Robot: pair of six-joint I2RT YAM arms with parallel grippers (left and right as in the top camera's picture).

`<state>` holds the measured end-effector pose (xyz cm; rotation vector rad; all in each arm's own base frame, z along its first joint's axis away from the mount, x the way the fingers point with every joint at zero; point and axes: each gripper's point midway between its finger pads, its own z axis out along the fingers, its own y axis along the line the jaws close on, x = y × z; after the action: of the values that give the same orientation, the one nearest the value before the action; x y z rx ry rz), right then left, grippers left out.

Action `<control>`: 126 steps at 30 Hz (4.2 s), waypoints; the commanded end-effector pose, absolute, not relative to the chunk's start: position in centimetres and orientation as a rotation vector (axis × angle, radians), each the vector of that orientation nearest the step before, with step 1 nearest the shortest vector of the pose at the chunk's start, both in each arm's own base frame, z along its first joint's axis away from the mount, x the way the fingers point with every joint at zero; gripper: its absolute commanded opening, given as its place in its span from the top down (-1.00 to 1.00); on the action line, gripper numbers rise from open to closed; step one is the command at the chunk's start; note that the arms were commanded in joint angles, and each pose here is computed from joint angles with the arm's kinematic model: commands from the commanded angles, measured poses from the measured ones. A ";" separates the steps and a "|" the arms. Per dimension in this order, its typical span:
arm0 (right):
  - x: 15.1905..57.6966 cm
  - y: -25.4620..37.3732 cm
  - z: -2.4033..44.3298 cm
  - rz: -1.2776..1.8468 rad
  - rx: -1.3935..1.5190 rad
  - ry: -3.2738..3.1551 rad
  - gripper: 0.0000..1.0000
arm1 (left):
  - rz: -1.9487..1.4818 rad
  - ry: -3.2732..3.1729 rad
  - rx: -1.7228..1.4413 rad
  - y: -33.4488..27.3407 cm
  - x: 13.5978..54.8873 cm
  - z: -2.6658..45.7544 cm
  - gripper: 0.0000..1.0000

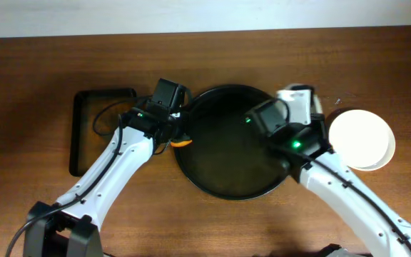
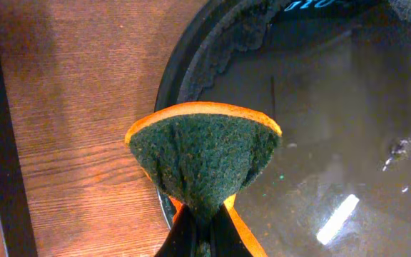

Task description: Clean dirty plates on tray and stack at the side

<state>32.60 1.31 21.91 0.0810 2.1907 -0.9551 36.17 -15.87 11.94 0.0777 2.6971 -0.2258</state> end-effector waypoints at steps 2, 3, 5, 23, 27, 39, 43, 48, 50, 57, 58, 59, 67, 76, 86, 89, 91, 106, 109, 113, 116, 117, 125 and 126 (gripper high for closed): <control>32.4 -7.4 21.1 -0.863 0.563 2.243 0.93 | -0.220 2.665 0.089 -15.6 36.2 13.1 0.99; 31.7 -11.2 20.0 -0.810 0.738 2.275 0.92 | -0.219 2.667 0.089 -15.6 36.2 13.0 0.99; 30.4 -15.2 18.2 -0.658 0.964 2.317 0.92 | -0.219 2.668 0.089 -15.6 36.2 13.0 0.99; 31.3 -0.1 11.8 0.405 0.368 2.840 -0.39 | 0.048 2.753 -0.254 -4.3 36.0 11.9 0.99; 31.0 5.2 11.7 0.427 0.121 2.878 -0.38 | 0.209 2.708 -0.470 2.4 36.2 12.1 0.99; 30.8 6.3 11.8 0.435 0.066 2.883 -0.39 | -0.341 2.964 -0.068 3.7 37.2 0.3 0.99; 30.7 6.3 11.7 0.435 0.067 2.885 -0.39 | -0.221 3.049 -0.107 5.5 36.1 -2.0 0.70; 30.7 6.3 11.7 0.435 0.067 2.887 -0.39 | -0.213 2.766 -0.049 5.1 39.3 8.0 0.25; 30.7 6.3 11.7 0.434 0.067 2.886 -0.42 | -0.160 2.721 -0.048 5.6 39.4 9.8 -0.43; 32.6 6.4 12.3 0.434 0.048 2.805 -0.99 | -0.193 2.700 0.074 0.5 37.7 13.4 -0.99; 32.4 6.4 12.2 0.434 0.050 2.814 -0.98 | -0.223 2.778 0.063 -0.7 36.0 12.7 -0.99; 31.2 6.4 11.9 0.431 0.037 2.864 -0.97 | -0.256 2.869 -0.055 -1.0 34.0 12.1 -0.99; 25.7 3.1 16.4 0.198 0.124 2.727 -0.97 | -0.260 2.864 -0.092 -1.5 24.6 14.0 -0.99; 22.3 2.3 23.4 0.182 0.099 2.331 -0.97 | -0.182 2.210 0.004 -1.9 19.8 22.5 -0.99; 21.9 1.5 25.5 0.111 0.040 2.121 -0.97 | -0.182 2.210 0.004 -1.9 19.8 22.5 -0.99; 22.2 1.6 24.0 0.133 0.025 1.808 -0.97 | -0.182 2.210 0.004 -1.9 19.8 22.5 -0.99; 22.6 1.4 24.0 0.129 0.029 1.629 -0.98 | -0.182 2.210 0.004 -1.9 19.8 22.5 -0.99; 24.6 1.5 15.6 0.057 -0.047 1.649 -0.97 | -0.182 2.210 0.004 -1.9 19.8 22.5 -0.99; 24.6 1.5 15.6 0.057 -0.047 1.649 -0.97 | -0.182 2.210 0.004 -1.9 19.8 22.5 -0.99; 24.6 1.5 15.6 0.057 -0.047 1.649 -0.97 | -0.182 2.206 0.007 -1.9 19.5 22.4 -0.99; 24.6 1.5 15.6 0.057 -0.047 1.649 -0.97 | -0.121 2.141 0.051 -1.8 19.0 19.1 -0.99; 24.6 1.5 15.6 0.057 -0.047 1.649 -0.97 | -0.119 2.056 0.056 -1.9 20.0 17.2 -0.99; 24.6 1.5 15.6 0.057 -0.047 1.649 -0.97 | -0.069 1.559 0.056 -1.4 24.6 17.8 -0.99; 24.6 1.5 15.6 0.057 -0.047 1.649 -0.97 | -0.039 1.569 0.065 -1.2 24.6 17.6 -0.99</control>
<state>24.59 1.31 15.79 -0.0333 1.6461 0.0536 24.45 -1.91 18.48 0.0704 1.5605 -0.1051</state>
